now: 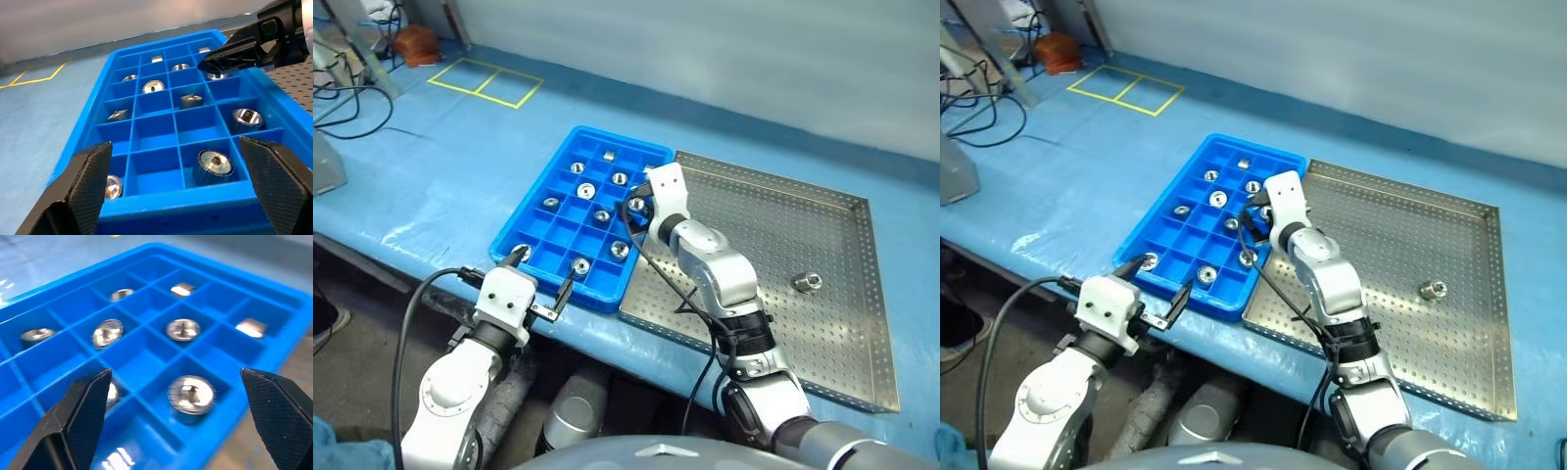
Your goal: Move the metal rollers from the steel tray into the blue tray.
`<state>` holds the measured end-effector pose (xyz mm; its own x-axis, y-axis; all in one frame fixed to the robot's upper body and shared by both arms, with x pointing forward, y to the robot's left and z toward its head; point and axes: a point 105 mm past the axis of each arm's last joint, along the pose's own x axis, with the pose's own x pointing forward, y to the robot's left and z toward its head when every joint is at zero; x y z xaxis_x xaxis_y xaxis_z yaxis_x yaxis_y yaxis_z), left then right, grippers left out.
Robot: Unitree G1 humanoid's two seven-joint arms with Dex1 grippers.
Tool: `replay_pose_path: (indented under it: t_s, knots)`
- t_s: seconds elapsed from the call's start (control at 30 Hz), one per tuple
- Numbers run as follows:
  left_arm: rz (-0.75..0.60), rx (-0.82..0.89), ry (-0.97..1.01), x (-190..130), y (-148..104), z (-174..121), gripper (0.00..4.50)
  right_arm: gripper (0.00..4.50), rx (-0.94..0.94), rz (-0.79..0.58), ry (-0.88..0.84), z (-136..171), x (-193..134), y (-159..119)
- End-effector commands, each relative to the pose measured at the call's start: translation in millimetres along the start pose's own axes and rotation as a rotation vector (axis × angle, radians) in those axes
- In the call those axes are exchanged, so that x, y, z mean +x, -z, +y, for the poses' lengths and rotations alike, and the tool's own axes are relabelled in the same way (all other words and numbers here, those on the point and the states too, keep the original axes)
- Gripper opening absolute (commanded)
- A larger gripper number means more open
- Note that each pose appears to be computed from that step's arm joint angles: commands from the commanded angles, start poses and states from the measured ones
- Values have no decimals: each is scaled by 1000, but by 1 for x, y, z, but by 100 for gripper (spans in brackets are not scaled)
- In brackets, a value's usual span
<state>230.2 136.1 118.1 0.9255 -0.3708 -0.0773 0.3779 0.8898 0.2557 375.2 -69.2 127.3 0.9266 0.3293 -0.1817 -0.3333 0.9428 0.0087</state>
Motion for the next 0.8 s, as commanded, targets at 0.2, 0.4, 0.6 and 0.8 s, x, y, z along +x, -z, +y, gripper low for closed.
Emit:
replay_pose_path:
  t_s: [0.2,0.4,0.6,0.8]
  knots:
    - [-12,26,117,49,-10,6,450,446,31,-116,140,-32,-47,-19]
    - [-21,9,234,104,-27,-6,450,446,-6,-76,177,-40,-81,-3]
    - [-32,18,322,145,-38,-29,450,446,-7,-40,200,-36,-105,8]
    - [9,-28,380,176,-34,-49,450,446,13,-32,211,-27,-121,11]
